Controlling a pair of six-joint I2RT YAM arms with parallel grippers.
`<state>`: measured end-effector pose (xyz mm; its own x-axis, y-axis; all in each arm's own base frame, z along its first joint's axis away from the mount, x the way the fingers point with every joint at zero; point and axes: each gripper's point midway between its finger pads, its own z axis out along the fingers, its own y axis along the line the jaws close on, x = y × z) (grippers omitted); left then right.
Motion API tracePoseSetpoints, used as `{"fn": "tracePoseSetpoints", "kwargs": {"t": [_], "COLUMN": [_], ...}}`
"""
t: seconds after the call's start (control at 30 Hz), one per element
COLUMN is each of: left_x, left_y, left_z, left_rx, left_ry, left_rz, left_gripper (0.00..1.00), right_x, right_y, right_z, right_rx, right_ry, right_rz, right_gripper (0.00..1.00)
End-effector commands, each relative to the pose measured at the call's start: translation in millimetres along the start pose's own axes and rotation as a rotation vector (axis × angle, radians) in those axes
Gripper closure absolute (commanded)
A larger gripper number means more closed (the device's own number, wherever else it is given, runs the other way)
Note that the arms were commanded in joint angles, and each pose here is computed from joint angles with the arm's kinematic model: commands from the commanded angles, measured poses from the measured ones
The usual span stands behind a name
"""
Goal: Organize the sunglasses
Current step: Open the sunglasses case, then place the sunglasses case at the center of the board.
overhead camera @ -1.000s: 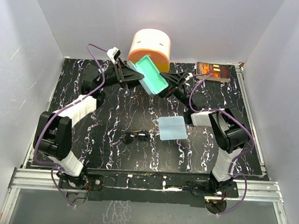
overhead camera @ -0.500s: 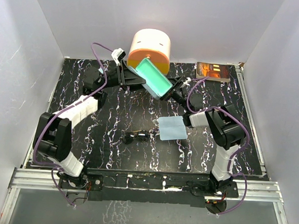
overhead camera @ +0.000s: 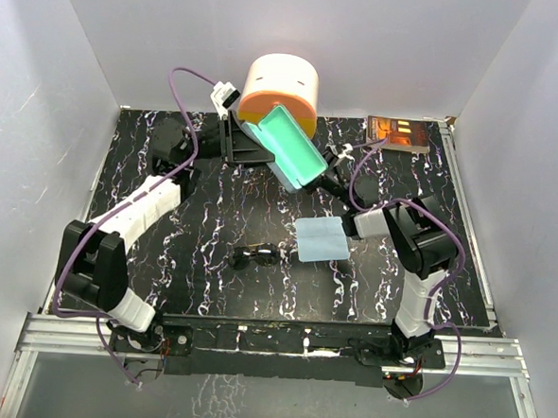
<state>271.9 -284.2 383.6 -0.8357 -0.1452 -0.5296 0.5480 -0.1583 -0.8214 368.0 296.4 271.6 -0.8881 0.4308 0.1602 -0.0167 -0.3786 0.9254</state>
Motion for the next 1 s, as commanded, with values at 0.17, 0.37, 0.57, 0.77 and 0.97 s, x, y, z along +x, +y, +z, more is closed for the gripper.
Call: {"fn": "tracePoseSetpoints", "kwargs": {"t": [0.17, 0.37, 0.57, 0.77, 0.97], "left_x": [1, 27, 47, 46, 37], "left_y": [38, 87, 119, 130, 152], "left_z": [-20, -51, -62, -58, -56], "left_rx": [-0.38, -0.51, -0.471, -0.396, -0.344], "left_ry": [0.263, 0.511, 0.626, 0.622, 0.563], "left_rz": [0.238, 0.144, 0.066, -0.001, -0.109], "left_gripper": [1.0, 1.0, 1.0, 1.0, 1.0], "right_x": [-15, -30, -28, -27, -24], "right_y": [47, 41, 25, 10, -5], "right_z": [-72, -98, -110, -120, -129], "right_rx": [-0.092, -0.008, 0.036, 0.055, 0.069], "right_ry": [0.04, 0.019, 0.017, 0.009, 0.003], "right_rz": [-0.278, -0.301, -0.274, -0.238, -0.192], "right_gripper": [0.92, 0.92, 0.92, 0.92, 0.92]}}
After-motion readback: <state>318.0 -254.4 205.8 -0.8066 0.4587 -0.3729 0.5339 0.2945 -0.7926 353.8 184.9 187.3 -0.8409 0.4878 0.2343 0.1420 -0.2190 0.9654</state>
